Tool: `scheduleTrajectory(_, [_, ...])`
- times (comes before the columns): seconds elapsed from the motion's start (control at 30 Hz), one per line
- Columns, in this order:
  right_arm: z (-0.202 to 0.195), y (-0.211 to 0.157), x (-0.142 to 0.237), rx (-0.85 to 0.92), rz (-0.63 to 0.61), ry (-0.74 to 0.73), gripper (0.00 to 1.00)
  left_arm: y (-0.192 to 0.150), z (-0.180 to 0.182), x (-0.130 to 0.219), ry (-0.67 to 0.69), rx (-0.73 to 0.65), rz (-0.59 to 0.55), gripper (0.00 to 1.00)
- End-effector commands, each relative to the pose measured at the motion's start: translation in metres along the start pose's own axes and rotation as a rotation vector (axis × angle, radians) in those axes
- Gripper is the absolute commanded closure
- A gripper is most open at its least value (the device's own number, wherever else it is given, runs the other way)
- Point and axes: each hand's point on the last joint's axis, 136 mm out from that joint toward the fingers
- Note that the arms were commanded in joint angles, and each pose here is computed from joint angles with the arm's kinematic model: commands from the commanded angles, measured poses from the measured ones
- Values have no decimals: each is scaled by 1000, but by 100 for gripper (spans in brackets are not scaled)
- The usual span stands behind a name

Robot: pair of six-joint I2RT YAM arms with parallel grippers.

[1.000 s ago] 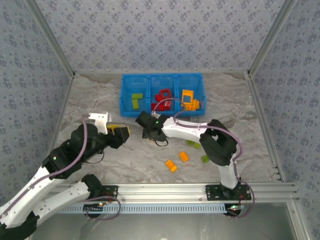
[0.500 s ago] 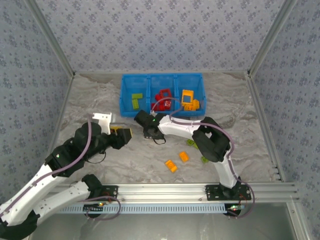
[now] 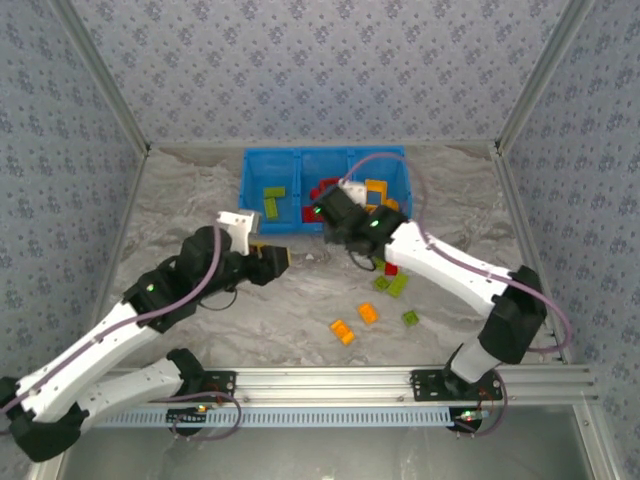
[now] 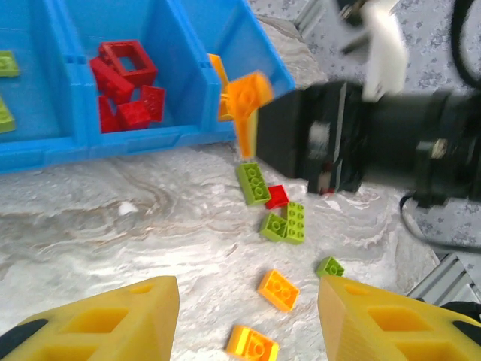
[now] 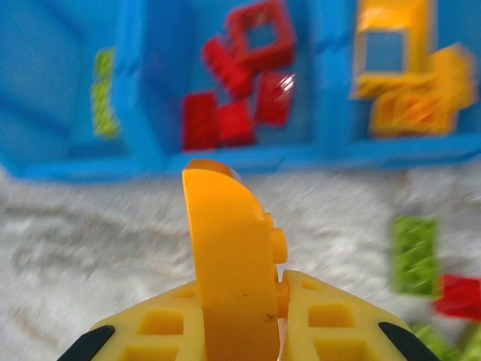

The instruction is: Sort the legos into containers by color

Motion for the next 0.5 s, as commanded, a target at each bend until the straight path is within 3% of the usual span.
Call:
scheduleTrajectory(0.0, [-61, 1, -22, 129, 66, -155, 78, 30, -47, -6, -147, -20, -73, 48])
scheduleTrajectory(0.2, [-111, 32, -79, 164, 139, -256, 78, 41, -67, -34, -174, -44, -64, 49])
scheduleTrajectory(0.47, [-160, 48, -151, 183, 293, -471, 80, 36, -67, -46, -169, -47, -43, 49])
Point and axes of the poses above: each hand's point on the last joint's axis, 136 mm out from that joint toward the fingers, its own x axis back along the fingers, its own z axis along the line the jaws close on, y = z × x, and after that the axes turned 12 degrees about x, right-handed
